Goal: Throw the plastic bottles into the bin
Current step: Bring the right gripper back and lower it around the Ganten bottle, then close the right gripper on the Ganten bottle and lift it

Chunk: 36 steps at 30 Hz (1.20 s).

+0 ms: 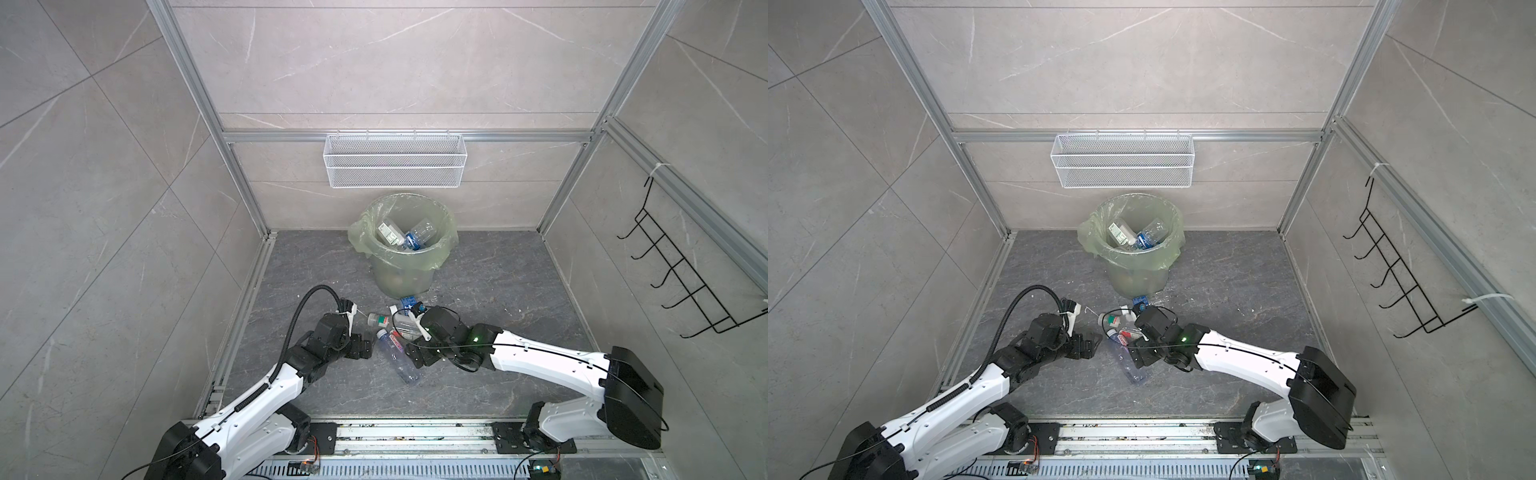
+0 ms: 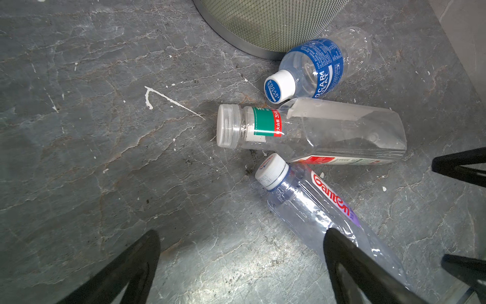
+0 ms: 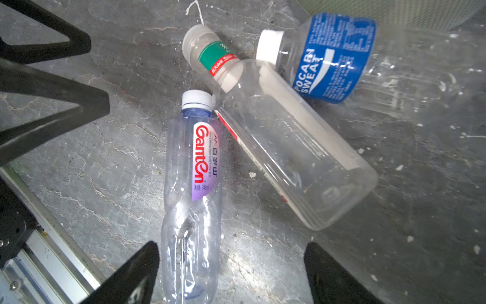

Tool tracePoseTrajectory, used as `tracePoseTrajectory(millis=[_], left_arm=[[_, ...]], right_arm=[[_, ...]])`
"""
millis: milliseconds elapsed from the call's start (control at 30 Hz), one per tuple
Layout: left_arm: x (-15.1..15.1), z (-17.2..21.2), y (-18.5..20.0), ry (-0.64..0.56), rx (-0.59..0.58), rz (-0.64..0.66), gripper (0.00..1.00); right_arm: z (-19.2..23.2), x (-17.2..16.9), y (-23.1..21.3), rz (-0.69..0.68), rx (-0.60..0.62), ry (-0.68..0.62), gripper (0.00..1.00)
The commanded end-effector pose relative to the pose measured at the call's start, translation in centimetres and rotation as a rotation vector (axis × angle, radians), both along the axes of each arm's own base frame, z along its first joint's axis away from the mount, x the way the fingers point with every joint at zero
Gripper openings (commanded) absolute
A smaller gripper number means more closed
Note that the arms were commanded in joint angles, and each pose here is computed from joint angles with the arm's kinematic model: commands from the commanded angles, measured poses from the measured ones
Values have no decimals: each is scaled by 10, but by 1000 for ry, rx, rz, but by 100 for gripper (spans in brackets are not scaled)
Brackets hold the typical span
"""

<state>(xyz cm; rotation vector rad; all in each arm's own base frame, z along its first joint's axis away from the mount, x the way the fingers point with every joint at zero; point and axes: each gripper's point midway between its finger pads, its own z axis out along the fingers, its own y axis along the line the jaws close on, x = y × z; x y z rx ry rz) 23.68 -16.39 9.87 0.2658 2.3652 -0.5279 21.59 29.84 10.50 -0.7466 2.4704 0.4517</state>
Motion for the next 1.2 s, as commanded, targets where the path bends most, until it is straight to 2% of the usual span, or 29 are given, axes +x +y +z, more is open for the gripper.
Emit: tracePoseTrajectory(millis=[0,333,800,1167], left_arm=[[4,8,1,-59,1,-2,99],[4,9,7,-76,-2,32,98],[5,11,12,-98,-8,58,98],[5,11,13,-98,-5,64,97]], right_arm=[[4,3,21,10,38,-3,88],[-21,-1,52,63,-3,39,88],[-51,-5,71,106,-68,89,88],[-65,-8,73,117,-99,99,81]])
